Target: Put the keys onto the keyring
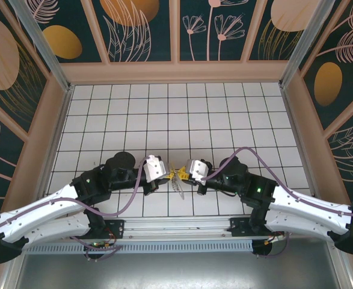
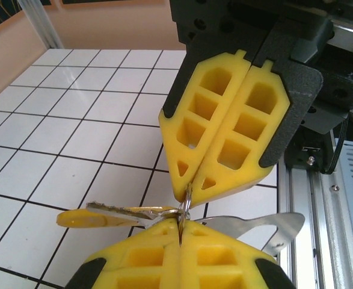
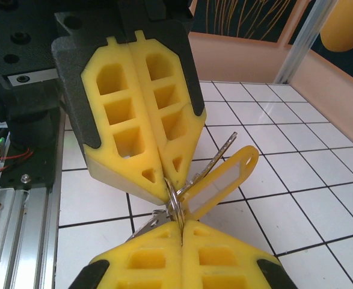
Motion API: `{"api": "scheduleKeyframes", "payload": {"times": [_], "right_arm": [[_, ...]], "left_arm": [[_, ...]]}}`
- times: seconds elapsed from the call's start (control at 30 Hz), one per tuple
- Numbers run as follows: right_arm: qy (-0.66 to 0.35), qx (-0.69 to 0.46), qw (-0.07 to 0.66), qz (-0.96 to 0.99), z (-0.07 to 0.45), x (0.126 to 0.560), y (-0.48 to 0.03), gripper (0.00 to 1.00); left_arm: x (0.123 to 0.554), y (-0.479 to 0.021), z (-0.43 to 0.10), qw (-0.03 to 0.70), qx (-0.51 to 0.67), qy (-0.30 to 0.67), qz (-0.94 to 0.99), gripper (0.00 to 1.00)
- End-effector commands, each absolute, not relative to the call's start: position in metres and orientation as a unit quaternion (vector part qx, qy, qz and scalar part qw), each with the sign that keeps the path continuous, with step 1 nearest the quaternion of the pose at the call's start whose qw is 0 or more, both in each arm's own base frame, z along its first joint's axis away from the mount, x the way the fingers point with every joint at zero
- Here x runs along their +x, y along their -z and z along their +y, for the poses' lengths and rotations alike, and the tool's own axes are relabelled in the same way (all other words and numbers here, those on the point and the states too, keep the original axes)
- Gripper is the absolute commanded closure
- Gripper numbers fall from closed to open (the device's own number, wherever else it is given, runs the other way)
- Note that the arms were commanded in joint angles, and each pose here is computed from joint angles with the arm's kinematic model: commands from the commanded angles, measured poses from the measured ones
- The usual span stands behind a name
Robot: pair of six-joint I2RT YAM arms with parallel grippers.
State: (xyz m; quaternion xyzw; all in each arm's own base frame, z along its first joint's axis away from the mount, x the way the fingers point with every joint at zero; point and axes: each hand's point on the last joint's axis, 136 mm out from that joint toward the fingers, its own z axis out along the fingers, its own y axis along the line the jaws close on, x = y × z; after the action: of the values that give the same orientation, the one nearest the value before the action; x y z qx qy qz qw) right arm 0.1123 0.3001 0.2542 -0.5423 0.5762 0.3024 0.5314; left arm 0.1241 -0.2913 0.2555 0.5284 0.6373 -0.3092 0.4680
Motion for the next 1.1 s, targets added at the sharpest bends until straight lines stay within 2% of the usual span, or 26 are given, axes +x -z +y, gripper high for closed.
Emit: {"api": "scheduleKeyframes", "payload": {"times": [0.0, 0.1, 0.17, 0.37, 0.57, 0.87, 1.07], "right_arm": [[-0.308, -0.519, 0.562, 0.565, 0.298, 0.115, -0.279, 1.00], [-0.312, -0.512, 0.561, 0.570, 0.296, 0.115, -0.278, 0.99], [-0.314, -0.509, 0.562, 0.572, 0.294, 0.114, -0.277, 0.90], [-0.316, -0.510, 0.572, 0.560, 0.289, 0.110, -0.279, 0.76], [-0.316, -0.537, 0.588, 0.516, 0.289, 0.093, -0.277, 0.70], [-0.292, -0.554, 0.603, 0.494, 0.300, 0.094, -0.276, 0.66], [-0.307, -0.556, 0.626, 0.452, 0.299, 0.080, -0.287, 0.55]], "left_arm": [[0.113, -0.291, -0.290, 0.513, 0.509, 0.355, 0.593, 1.00], [0.108, -0.303, -0.285, 0.534, 0.495, 0.376, 0.573, 1.00], [0.106, -0.303, -0.284, 0.535, 0.492, 0.384, 0.569, 1.00], [0.098, -0.299, -0.288, 0.524, 0.502, 0.402, 0.558, 1.00], [0.076, -0.305, -0.290, 0.498, 0.530, 0.442, 0.525, 1.00], [0.061, -0.301, -0.296, 0.455, 0.550, 0.472, 0.517, 1.00], [0.055, -0.299, -0.301, 0.430, 0.556, 0.492, 0.514, 1.00]]}}
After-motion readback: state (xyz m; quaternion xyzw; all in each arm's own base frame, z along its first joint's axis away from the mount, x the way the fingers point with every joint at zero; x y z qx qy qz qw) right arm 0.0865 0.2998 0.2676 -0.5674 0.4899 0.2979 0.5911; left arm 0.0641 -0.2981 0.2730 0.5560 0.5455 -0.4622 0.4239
